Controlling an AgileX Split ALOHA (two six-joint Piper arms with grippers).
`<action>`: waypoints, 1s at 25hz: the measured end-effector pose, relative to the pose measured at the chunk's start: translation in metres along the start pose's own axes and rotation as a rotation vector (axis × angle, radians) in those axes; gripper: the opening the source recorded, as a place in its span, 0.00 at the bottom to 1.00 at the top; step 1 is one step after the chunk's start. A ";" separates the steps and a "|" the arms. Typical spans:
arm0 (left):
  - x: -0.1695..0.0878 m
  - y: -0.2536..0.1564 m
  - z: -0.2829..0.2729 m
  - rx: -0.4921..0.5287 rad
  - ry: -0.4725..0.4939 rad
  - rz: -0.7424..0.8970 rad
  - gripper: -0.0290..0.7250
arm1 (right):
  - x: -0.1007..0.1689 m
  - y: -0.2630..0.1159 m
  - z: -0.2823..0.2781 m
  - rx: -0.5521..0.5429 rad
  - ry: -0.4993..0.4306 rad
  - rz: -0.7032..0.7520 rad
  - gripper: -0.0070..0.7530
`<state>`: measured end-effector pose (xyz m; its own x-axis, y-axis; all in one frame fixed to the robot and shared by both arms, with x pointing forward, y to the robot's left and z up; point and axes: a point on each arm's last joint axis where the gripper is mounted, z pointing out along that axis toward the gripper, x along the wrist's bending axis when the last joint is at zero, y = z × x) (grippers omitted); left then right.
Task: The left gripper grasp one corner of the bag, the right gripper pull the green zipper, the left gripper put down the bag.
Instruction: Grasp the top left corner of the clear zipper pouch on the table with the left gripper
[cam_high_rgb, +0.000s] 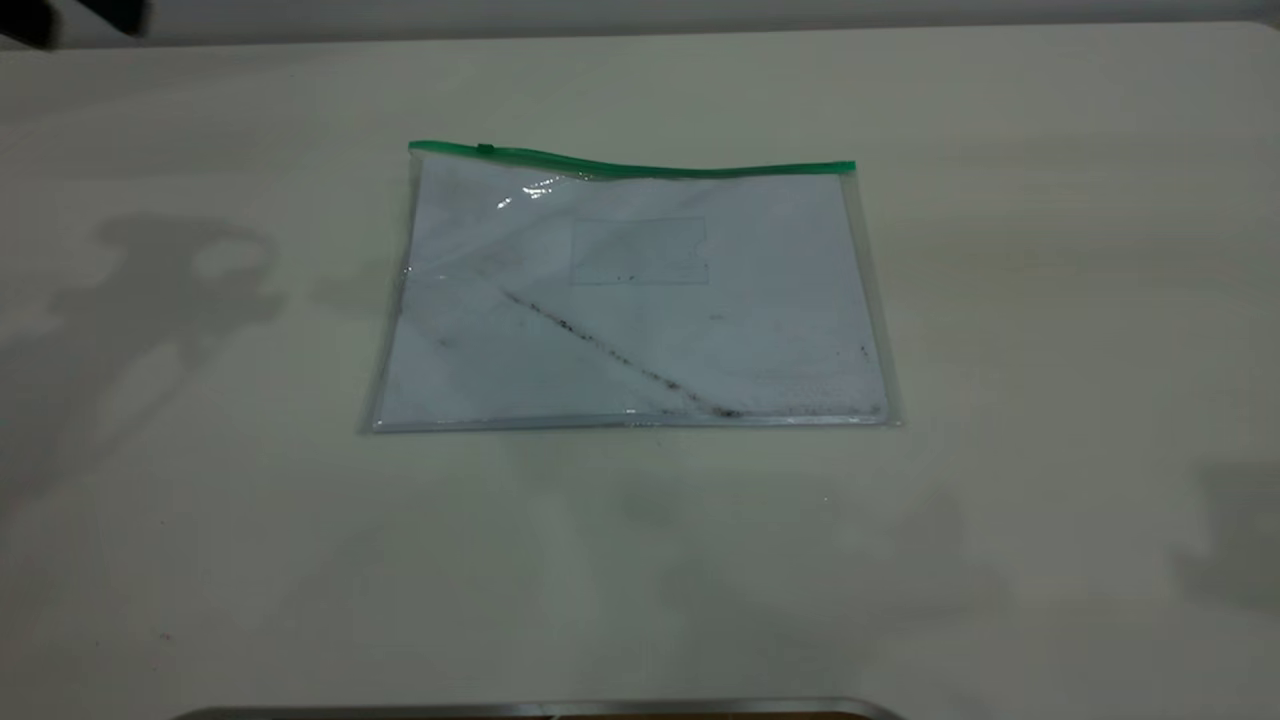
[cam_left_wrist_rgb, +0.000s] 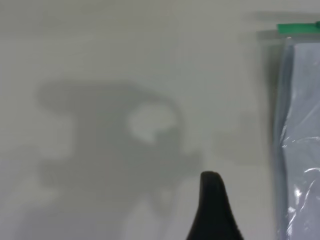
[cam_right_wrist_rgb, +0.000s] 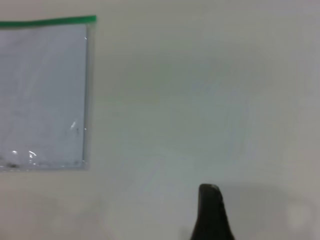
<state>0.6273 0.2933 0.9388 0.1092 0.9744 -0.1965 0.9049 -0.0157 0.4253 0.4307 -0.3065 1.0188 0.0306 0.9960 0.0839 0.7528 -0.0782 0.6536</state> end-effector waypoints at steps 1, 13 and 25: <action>0.000 0.003 0.010 0.006 -0.027 0.011 0.82 | 0.000 0.003 0.004 0.011 -0.001 -0.003 0.78; 0.002 0.017 0.104 -0.037 -0.266 0.163 0.82 | -0.004 0.033 0.040 0.072 -0.003 -0.029 0.78; -0.015 0.007 0.164 -0.014 -0.373 0.218 0.82 | -0.005 0.032 0.050 0.097 -0.005 -0.027 0.78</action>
<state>0.6992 0.2416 0.7994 0.4407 0.8009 -0.4055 0.8390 -0.2068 0.5033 0.4874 -0.3121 1.0014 0.0132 0.9979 0.0632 0.8133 -0.0475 0.5799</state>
